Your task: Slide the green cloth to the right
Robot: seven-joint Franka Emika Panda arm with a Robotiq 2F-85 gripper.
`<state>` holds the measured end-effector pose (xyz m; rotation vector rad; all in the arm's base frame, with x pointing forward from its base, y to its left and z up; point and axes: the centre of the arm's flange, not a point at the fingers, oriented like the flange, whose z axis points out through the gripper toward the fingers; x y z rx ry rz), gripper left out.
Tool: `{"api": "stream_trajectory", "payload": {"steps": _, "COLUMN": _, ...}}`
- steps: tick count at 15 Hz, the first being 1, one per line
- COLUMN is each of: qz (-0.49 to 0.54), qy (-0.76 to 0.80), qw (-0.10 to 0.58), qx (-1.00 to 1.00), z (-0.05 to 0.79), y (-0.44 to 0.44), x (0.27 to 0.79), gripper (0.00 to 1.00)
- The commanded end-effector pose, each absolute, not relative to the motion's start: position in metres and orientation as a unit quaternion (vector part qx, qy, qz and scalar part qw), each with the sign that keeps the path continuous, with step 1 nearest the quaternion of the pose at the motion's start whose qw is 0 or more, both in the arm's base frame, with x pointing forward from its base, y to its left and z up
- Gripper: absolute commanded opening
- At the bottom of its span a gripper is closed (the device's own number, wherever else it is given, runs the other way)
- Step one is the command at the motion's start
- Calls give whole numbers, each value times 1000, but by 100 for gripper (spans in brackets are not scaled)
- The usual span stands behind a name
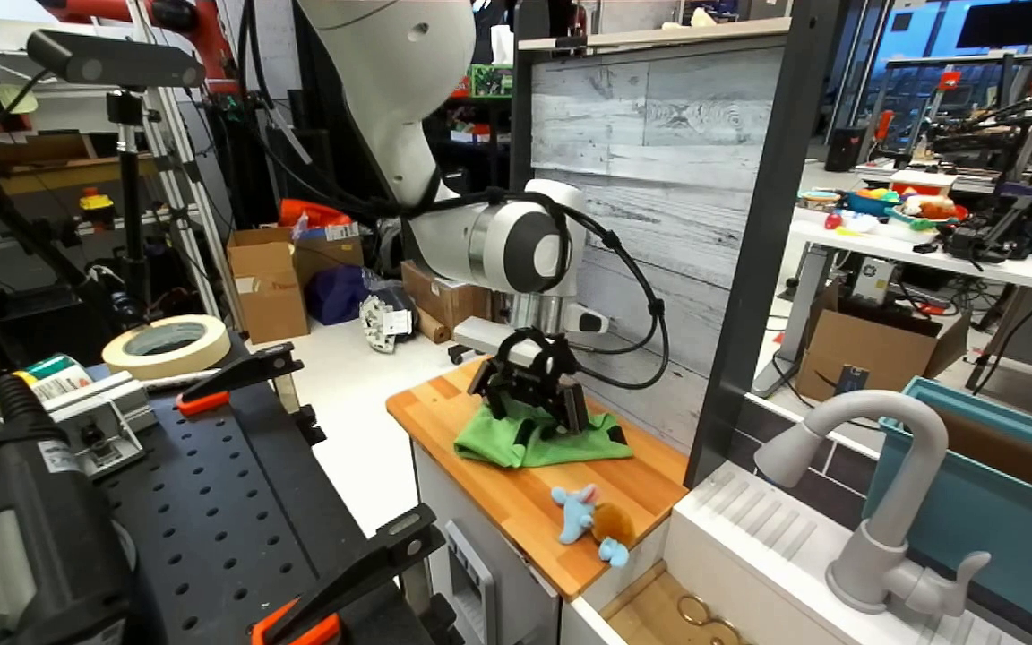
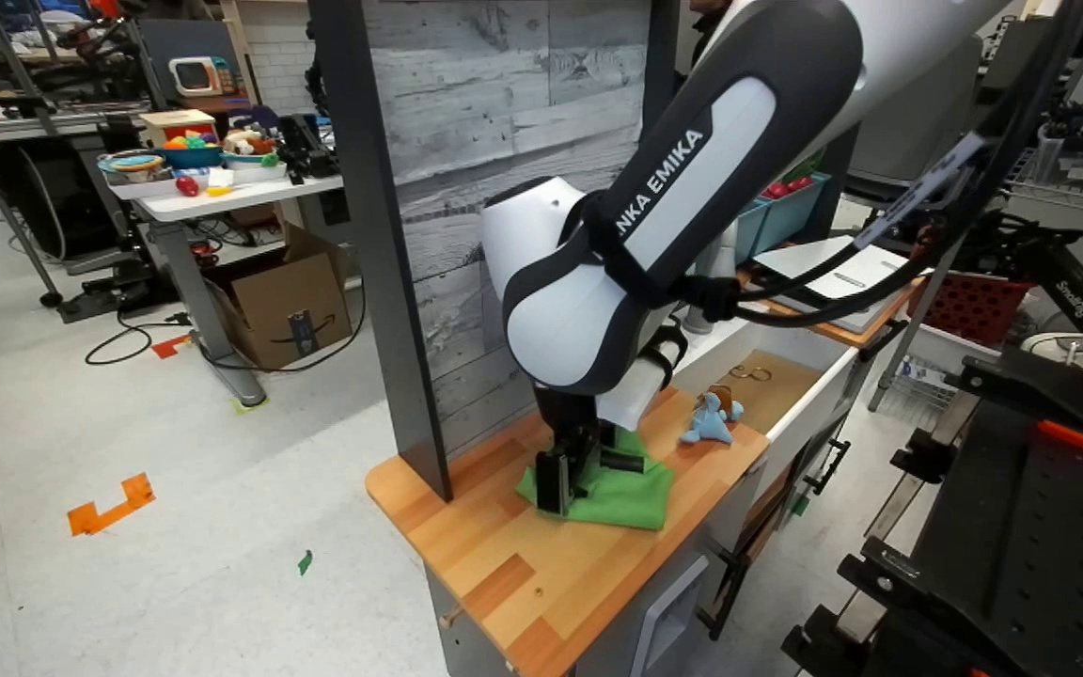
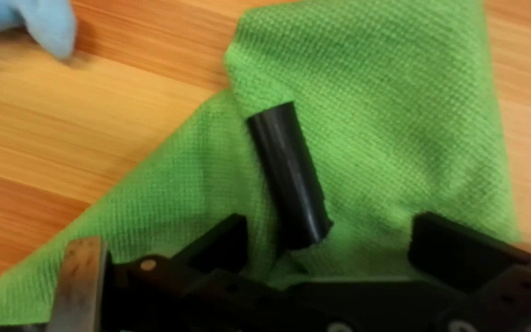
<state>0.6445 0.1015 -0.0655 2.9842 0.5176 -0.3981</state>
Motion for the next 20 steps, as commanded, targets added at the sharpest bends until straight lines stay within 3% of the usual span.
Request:
{"api": "stream_trajectory", "payload": {"steps": 1, "qz": -141, "qy": 127, "qw": 39, "qx": 981, "z": -90, "y": 61, "x": 667, "gripper": 100}}
{"api": "stream_trajectory", "payload": {"steps": 10, "qz": -141, "qy": 59, "qw": 17, "qx": 988, "z": -56, "y": 9, "x": 670, "gripper": 100}}
{"api": "stream_trajectory", "payload": {"steps": 17, "qz": -102, "qy": 55, "qw": 36, "qx": 993, "z": 33, "y": 2, "x": 634, "gripper": 100}}
{"api": "stream_trajectory", "payload": {"steps": 18, "qz": -127, "qy": 51, "qw": 27, "qx": 990, "z": -19, "y": 4, "x": 658, "gripper": 100}}
{"api": "stream_trajectory", "payload": {"steps": 20, "qz": -112, "qy": 51, "qw": 29, "qx": 992, "z": 7, "y": 2, "x": 657, "gripper": 100}}
